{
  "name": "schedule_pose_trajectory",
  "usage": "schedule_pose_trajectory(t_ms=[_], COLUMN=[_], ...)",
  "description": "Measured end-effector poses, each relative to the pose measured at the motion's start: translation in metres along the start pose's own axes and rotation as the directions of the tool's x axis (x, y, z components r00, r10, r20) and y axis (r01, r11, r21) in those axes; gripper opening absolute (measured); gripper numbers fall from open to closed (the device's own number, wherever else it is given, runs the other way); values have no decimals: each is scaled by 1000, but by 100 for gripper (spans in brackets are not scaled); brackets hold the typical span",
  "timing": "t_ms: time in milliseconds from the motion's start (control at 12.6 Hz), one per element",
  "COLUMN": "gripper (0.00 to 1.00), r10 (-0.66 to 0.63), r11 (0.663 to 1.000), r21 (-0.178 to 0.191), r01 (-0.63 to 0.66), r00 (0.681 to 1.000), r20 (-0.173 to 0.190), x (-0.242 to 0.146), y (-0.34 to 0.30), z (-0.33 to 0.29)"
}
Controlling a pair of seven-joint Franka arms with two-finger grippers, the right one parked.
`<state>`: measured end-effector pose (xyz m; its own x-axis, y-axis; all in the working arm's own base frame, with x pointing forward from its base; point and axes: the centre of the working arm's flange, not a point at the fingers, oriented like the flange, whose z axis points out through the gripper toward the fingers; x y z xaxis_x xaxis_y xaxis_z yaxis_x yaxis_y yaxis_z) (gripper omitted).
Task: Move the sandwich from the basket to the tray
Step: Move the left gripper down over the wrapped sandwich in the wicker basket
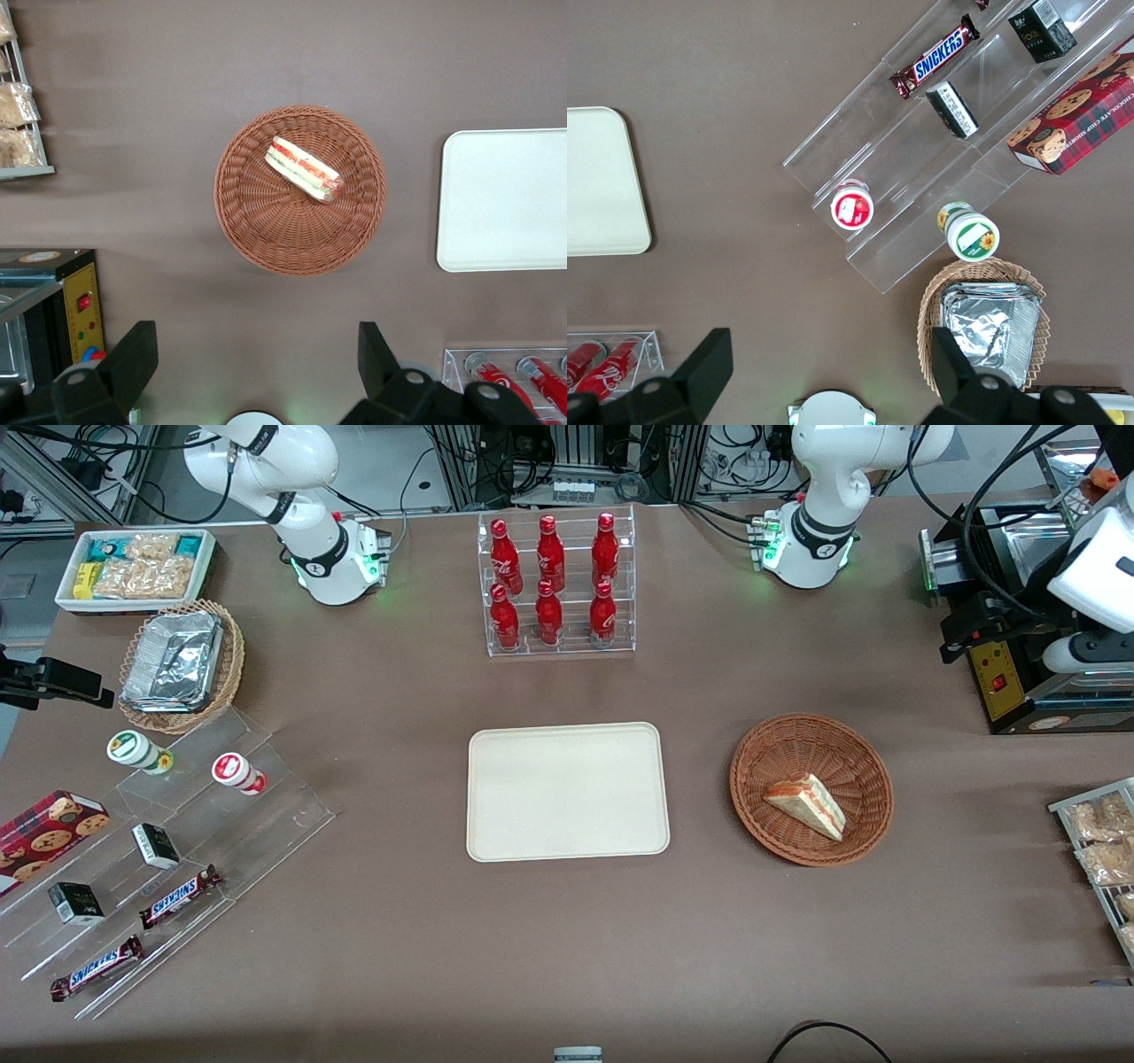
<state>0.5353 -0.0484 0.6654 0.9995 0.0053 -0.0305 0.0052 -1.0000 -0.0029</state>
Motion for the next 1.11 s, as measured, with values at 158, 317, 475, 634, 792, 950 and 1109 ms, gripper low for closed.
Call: schedule_pose_trajectory(t_ms=[158, 317, 475, 634, 792, 950, 1109], gripper=[100, 100, 100, 100, 100, 100, 100], r10=[15, 15, 1, -40, -98, -196, -333], r11=[1000, 1000, 1000, 999, 995, 980, 943], r21=[0, 0, 3, 5, 13, 16, -15], r01=[-15, -15, -1, 40, 98, 196, 333], r00=[1000, 1000, 1000, 999, 995, 980, 939], r20=[-1, 0, 16, 22, 4, -32, -81], x=[0, 1, 4, 18, 32, 39, 41], y=[-6, -6, -6, -2, 18, 38, 44], z=[0, 0, 10, 44, 93, 139, 183])
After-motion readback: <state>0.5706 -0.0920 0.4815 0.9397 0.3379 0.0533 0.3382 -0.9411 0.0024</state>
